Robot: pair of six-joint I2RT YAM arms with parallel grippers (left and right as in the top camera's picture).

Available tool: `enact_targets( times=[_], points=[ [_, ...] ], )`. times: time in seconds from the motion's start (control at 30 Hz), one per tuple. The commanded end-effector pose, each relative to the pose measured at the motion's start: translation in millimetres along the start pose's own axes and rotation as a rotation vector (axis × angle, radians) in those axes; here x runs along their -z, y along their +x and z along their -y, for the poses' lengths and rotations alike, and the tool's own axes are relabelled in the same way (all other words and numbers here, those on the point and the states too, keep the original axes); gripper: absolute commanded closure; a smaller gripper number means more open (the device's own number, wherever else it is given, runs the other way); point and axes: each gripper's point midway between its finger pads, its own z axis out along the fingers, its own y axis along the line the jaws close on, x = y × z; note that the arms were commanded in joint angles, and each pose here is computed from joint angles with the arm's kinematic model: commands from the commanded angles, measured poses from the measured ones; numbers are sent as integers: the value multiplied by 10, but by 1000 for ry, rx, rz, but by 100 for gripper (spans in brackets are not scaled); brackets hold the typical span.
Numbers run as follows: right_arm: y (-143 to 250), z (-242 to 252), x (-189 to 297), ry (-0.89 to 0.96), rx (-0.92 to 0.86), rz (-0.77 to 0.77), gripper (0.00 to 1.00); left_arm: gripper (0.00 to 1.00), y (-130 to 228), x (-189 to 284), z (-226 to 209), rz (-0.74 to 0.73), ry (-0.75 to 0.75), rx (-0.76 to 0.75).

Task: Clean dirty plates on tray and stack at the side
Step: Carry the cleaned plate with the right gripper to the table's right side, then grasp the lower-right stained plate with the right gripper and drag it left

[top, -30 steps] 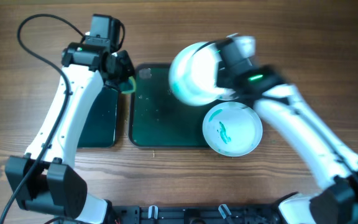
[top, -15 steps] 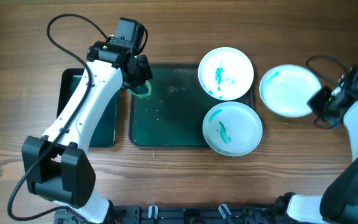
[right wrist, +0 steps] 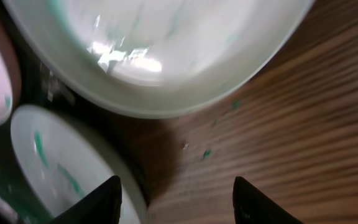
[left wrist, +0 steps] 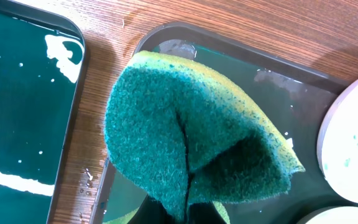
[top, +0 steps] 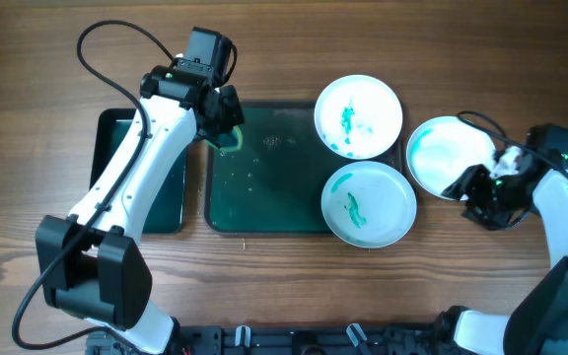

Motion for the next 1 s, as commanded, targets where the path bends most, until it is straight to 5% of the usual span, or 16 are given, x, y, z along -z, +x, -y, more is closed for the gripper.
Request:
enact_targets(
  times=[0.0, 0.27, 0.53, 0.97],
  points=[
    [175, -210, -28, -10, 164, -44, 43, 96, 4, -20, 15, -1, 2, 11],
    [392, -221, -421, 43, 250, -62, 63, 96, 4, -20, 15, -1, 2, 11],
    [540, -518, -539, 34, 397, -70, 96, 96, 3, -20, 16, -1, 3, 11],
    [1060, -1985, -728, -136, 544, 124, 96, 96, -9, -19, 26, 5, 7, 12]
  ],
)
